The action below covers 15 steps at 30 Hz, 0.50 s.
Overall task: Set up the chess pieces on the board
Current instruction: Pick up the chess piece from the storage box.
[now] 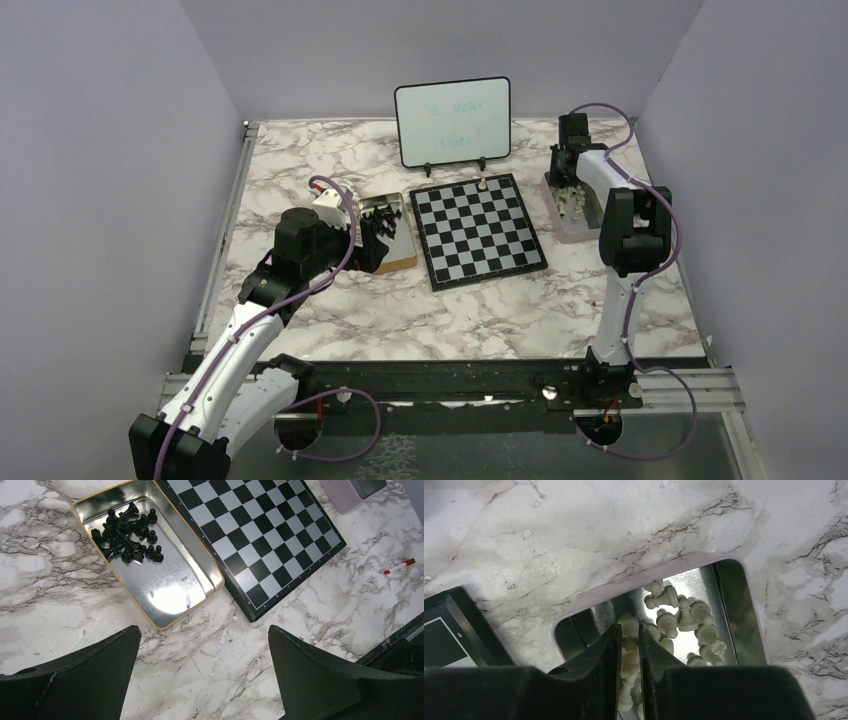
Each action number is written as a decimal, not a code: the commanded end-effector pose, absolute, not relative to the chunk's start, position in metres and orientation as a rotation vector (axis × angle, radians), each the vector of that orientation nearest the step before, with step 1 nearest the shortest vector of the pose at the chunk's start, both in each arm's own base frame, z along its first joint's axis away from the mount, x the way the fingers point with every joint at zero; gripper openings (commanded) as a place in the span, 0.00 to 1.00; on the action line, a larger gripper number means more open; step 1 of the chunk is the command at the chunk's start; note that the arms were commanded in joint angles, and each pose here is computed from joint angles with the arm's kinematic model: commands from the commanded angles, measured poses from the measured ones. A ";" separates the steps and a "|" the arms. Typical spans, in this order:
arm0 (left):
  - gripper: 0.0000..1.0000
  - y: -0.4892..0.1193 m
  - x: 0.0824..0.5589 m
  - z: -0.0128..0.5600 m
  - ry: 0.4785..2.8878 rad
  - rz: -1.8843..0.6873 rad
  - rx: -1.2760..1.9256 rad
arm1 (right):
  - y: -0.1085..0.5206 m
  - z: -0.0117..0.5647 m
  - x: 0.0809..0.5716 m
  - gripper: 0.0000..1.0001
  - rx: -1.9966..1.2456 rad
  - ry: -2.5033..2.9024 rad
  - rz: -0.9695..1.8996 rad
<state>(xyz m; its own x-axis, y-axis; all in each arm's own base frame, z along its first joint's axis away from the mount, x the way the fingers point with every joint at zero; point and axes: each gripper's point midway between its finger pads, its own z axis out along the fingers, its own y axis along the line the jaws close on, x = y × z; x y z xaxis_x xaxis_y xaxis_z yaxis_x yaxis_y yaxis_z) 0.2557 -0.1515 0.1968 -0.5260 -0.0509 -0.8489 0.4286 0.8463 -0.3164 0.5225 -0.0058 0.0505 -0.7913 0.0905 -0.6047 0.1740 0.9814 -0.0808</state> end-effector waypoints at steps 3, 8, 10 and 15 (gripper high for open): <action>0.99 -0.151 0.257 0.199 2.025 -0.608 0.276 | -0.009 0.058 0.529 0.19 0.176 2.460 -0.178; 0.99 -0.151 0.257 0.199 2.024 -0.608 0.275 | -0.010 0.076 0.527 0.14 0.182 2.433 -0.181; 0.99 -0.151 0.257 0.199 2.025 -0.609 0.275 | -0.012 0.083 0.525 0.13 0.187 2.425 -0.189; 0.99 -0.151 0.257 0.201 2.019 -0.611 0.275 | -0.014 0.101 0.520 0.12 0.202 2.419 -0.201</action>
